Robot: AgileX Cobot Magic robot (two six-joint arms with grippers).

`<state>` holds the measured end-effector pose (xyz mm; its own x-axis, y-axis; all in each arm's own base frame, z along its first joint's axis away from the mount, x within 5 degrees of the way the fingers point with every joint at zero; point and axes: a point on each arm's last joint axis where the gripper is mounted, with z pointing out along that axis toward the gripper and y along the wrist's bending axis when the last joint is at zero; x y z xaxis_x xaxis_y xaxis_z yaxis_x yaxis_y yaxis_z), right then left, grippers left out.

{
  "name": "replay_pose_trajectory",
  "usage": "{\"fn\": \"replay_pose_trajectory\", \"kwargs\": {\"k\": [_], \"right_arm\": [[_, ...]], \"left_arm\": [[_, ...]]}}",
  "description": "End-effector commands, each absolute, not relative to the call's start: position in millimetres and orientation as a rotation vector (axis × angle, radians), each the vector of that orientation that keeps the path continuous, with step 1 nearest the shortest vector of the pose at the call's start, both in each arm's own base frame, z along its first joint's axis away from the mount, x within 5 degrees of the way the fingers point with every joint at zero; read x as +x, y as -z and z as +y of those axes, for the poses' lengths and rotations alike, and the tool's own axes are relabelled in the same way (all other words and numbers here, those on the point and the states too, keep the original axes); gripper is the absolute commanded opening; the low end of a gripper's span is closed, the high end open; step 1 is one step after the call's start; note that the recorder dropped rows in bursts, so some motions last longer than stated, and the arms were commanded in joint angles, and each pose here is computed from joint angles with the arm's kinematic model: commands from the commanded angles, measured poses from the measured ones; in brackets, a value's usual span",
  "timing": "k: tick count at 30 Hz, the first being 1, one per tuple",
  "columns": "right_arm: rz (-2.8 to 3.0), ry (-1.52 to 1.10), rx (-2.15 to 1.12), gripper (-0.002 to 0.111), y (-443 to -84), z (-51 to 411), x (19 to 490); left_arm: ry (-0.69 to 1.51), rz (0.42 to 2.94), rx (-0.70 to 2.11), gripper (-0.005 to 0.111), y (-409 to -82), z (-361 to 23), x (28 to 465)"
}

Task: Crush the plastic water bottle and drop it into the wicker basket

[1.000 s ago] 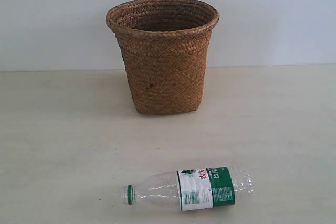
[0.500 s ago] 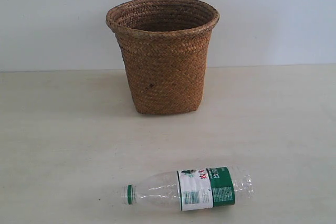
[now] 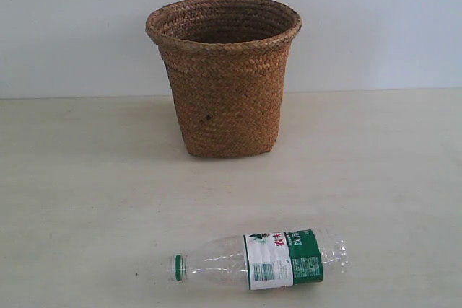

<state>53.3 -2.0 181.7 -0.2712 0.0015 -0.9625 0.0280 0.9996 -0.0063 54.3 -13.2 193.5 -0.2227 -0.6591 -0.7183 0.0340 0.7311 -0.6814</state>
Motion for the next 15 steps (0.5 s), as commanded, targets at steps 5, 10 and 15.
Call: {"fn": "replay_pose_trajectory", "kwargs": {"k": [5, 10, 15], "right_arm": [[1.841, 0.033, 0.017, 0.001, -181.0, -2.2, 53.1], [1.841, 0.033, 0.017, 0.001, -181.0, -2.2, 53.1], [1.841, 0.033, 0.017, 0.001, -181.0, -2.2, 53.1]], "left_arm": [[0.833, 1.641, -0.615, 0.004, -195.2, -15.4, 54.2], [0.853, 1.617, -0.632, 0.004, -196.9, -14.9, 54.5], [0.822, 1.612, -0.599, 0.004, -197.8, -14.3, 54.7]]}}
